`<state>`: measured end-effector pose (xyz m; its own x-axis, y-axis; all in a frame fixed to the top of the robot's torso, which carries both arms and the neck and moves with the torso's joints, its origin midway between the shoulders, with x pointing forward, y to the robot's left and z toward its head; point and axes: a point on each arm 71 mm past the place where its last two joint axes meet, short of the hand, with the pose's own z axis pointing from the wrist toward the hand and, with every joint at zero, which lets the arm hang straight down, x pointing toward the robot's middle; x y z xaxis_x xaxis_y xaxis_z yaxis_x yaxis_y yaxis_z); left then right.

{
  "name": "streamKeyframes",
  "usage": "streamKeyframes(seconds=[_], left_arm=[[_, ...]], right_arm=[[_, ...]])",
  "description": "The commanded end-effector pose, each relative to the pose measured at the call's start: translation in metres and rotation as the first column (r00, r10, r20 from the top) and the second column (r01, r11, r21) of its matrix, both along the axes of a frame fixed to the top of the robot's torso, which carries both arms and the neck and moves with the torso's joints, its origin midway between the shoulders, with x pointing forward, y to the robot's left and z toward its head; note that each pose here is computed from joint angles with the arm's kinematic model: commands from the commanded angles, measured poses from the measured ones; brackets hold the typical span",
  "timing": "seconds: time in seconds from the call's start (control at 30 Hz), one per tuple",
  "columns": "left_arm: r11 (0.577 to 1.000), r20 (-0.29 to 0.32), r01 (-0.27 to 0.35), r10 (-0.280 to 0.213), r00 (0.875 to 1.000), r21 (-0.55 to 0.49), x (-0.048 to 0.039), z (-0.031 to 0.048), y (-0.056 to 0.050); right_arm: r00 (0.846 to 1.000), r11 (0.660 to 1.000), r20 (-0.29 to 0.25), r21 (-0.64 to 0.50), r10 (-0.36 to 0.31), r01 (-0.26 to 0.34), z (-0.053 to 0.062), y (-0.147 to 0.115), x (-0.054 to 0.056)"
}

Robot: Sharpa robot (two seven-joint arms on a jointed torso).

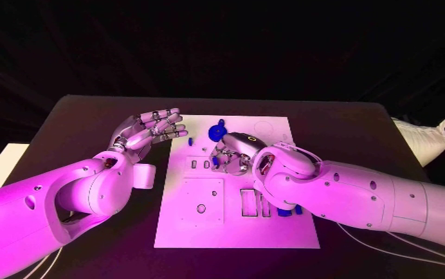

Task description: Assemble the parts on the task board

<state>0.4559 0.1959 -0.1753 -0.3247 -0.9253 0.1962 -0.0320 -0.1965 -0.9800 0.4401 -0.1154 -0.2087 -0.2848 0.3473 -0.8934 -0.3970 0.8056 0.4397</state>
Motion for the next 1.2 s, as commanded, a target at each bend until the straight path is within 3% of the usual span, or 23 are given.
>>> streamKeyframes(seconds=[0.03,1.2], left_arm=[[1.000,0.004,0.019,-0.019,1.000,-0.014,-0.0006,0.0012,-0.0023],[1.000,0.002,0.017,-0.017,1.000,-0.013,-0.0005,0.0010,-0.0010]], right_arm=[[1.000,1.000,-0.015,-0.027,-0.006,0.006,-0.0042,-0.0005,0.0005],[0.999,0.998,-0.042,-0.068,0.008,-0.010,-0.0134,0.0011,0.0007]])
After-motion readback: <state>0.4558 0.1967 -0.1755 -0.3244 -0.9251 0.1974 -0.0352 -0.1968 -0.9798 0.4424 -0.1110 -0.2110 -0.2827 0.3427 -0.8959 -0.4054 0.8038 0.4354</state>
